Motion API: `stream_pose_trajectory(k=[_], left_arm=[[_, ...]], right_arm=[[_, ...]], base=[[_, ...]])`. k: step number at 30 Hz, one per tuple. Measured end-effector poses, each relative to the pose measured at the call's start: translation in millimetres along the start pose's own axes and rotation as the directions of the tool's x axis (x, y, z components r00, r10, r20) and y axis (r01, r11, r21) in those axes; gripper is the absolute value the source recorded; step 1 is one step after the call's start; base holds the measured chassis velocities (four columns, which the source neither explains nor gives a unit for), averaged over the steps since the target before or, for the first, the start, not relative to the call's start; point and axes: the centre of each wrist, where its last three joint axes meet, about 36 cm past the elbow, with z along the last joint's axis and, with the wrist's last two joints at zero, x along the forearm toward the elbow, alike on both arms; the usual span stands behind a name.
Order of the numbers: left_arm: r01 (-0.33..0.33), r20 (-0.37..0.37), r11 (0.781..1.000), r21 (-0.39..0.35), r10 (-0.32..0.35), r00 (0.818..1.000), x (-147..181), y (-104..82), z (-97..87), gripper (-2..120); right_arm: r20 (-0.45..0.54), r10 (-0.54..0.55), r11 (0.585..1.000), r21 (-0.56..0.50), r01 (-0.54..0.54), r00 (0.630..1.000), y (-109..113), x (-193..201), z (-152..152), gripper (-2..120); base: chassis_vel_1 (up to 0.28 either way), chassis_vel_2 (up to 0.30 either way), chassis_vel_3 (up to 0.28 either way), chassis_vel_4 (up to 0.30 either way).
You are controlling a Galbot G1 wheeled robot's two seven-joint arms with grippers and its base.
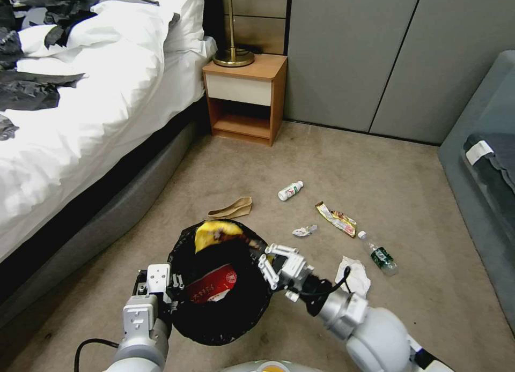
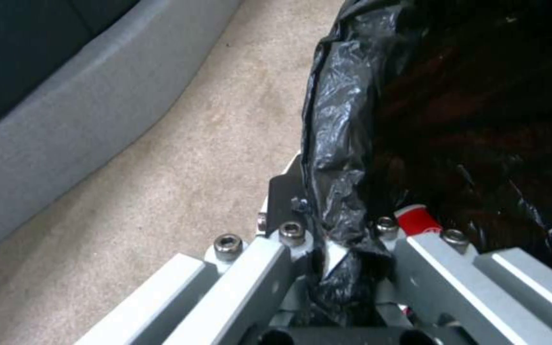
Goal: Pick up the trash bin, then pick up the garbage from the floor and place it into the trash bin.
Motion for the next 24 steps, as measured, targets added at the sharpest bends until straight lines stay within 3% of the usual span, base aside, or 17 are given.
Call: stream_pose_trajectory(k=[12, 24], left_arm=[[-0.006, -0.007, 1.000, 0.003, 0.006, 1.000, 0, -3.5, 1.8, 0], [0.000, 0.000, 1.000, 0.001, 0.000, 1.000, -2, -1.2, 0.5, 0]], right_arm=[[-0.057, -0.013, 1.000, -0.024, 0.012, 0.998, 4, -18, 29, 0], [-0.097, -0.052, 0.998, -0.044, 0.048, 0.994, 22, -7, 28, 41]], base=[[0.000, 0.000, 0.000, 0.000], [0.000, 0.000, 0.000, 0.000]])
